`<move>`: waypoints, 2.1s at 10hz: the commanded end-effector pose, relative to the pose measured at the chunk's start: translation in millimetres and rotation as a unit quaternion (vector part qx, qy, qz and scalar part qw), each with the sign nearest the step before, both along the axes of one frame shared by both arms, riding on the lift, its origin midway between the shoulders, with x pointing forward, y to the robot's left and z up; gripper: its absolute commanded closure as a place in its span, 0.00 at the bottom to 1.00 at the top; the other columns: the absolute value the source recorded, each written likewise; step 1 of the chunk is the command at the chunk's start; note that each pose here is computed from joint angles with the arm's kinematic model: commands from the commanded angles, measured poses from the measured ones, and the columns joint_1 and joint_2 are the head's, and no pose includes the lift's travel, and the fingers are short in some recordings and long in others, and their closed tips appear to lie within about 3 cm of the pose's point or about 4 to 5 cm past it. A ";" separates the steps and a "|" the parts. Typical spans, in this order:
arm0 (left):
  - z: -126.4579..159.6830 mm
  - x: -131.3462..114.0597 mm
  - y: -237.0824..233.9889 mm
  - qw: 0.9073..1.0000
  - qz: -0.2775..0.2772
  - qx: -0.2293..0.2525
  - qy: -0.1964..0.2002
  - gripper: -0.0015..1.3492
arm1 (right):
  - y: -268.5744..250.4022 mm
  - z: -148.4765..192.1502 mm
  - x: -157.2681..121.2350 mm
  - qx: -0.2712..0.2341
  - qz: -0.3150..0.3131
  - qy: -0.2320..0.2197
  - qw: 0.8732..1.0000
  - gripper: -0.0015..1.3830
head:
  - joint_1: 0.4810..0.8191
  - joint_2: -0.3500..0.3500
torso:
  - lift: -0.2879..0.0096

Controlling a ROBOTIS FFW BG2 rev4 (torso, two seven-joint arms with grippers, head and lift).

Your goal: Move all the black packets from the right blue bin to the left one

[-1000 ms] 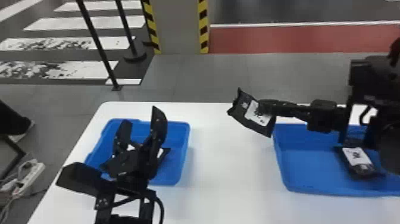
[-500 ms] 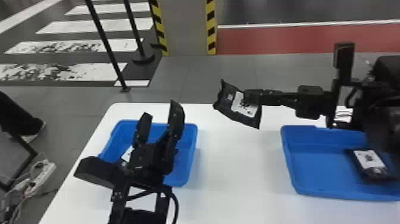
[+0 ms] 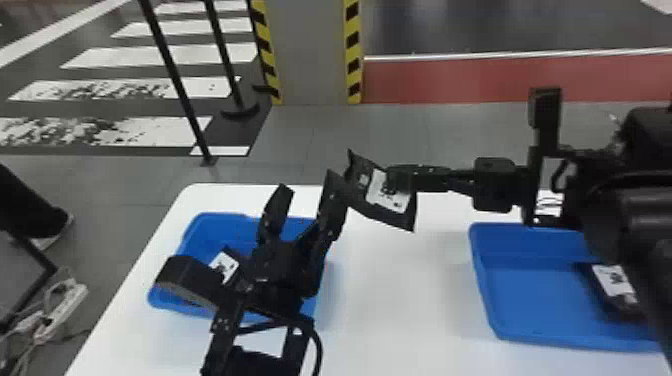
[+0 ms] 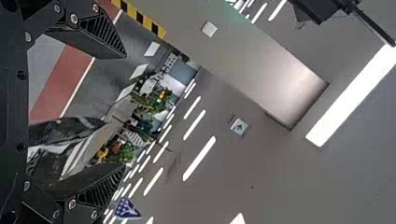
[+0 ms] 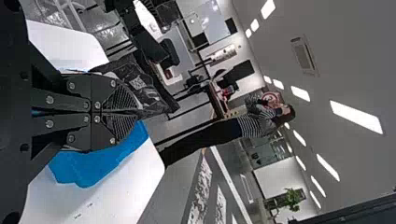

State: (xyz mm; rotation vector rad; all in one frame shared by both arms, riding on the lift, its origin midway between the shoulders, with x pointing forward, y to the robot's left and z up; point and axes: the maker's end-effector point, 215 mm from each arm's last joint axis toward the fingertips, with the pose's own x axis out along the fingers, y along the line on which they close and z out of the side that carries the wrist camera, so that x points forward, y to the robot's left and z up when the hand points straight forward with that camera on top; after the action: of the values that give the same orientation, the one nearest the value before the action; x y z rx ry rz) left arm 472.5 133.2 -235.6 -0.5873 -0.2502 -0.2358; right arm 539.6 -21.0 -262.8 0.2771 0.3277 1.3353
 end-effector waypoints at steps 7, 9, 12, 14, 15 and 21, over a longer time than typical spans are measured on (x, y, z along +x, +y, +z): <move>-31.4 5.7 -45.5 0.996 -0.069 -0.009 0.062 0.24 | 29.6 -3.8 -8.1 0.007 0.037 0.013 0.999 0.82 | 0.57 0.63 | 0.60; -32.7 7.4 -34.9 0.997 -0.054 -0.005 0.062 0.39 | 34.9 -10.4 -12.8 0.009 0.044 0.022 0.999 0.82 | 0.58 0.65 | 0.60; -25.1 3.9 -38.3 0.996 -0.055 0.030 0.063 0.91 | 36.0 -1.9 -6.7 0.014 0.044 0.013 0.999 0.82 | 0.59 0.68 | 0.60; -24.2 3.8 -42.8 0.996 -0.064 0.030 0.062 0.91 | 38.6 3.3 -2.2 0.020 0.044 0.007 0.999 0.82 | 0.56 0.67 | 0.60; -24.5 3.4 -41.6 0.996 -0.063 0.026 0.063 0.91 | 39.6 8.8 1.6 0.022 0.043 0.001 0.999 0.82 | 0.56 0.67 | 0.60; -30.1 15.0 56.2 0.988 0.072 0.130 0.042 0.91 | -14.3 6.5 14.8 0.036 -0.039 -0.031 0.998 0.11 | 0.46 0.72 | 0.60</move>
State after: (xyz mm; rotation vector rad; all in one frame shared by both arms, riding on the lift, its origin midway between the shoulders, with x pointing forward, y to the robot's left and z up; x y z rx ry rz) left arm 486.0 171.3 -261.4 -0.3898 -0.1658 -0.1413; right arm 554.5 -21.7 -248.5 0.3085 0.2139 1.3143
